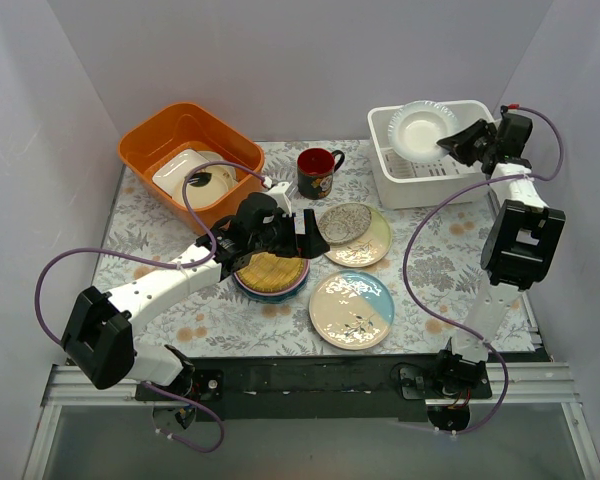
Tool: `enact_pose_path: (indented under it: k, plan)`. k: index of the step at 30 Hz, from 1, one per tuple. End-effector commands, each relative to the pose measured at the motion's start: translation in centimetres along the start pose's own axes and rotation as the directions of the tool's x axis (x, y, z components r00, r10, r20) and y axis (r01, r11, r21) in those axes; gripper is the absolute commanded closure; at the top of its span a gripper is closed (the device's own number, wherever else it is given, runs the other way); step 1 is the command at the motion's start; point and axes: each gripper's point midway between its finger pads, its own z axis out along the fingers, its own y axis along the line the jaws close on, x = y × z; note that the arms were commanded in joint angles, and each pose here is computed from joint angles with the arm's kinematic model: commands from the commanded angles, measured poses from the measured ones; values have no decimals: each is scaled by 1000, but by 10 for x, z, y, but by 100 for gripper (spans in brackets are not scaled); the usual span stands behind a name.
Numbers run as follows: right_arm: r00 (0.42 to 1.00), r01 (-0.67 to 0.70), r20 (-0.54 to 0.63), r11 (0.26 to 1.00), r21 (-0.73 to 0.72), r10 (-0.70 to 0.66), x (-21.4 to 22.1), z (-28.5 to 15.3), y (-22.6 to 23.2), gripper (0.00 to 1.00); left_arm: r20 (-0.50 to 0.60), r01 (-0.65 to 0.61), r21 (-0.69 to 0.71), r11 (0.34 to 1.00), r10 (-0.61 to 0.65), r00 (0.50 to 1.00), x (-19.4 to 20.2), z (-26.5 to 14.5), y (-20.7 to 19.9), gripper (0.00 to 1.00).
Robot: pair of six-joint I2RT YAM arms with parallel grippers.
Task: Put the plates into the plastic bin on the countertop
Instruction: Place the plate in the plastic bin.
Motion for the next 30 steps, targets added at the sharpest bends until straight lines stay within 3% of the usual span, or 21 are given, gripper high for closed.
enact_pose_path:
  k: [1,17,30]
  plan:
    - [992,93,99,990,-109,-82,-36,-6,39,99,11,0,20,1000,0,1000,-3,-3,-3,2]
    - [972,188,152,980,-68,-176,-55,11,30,99,1,-3,5,1000,3,1000,1,0,1,2]
    - [983,184,40,980,-70,-182,-33,45,13,99,-3,-4,-8,1000,4,1000,2,1,4,2]
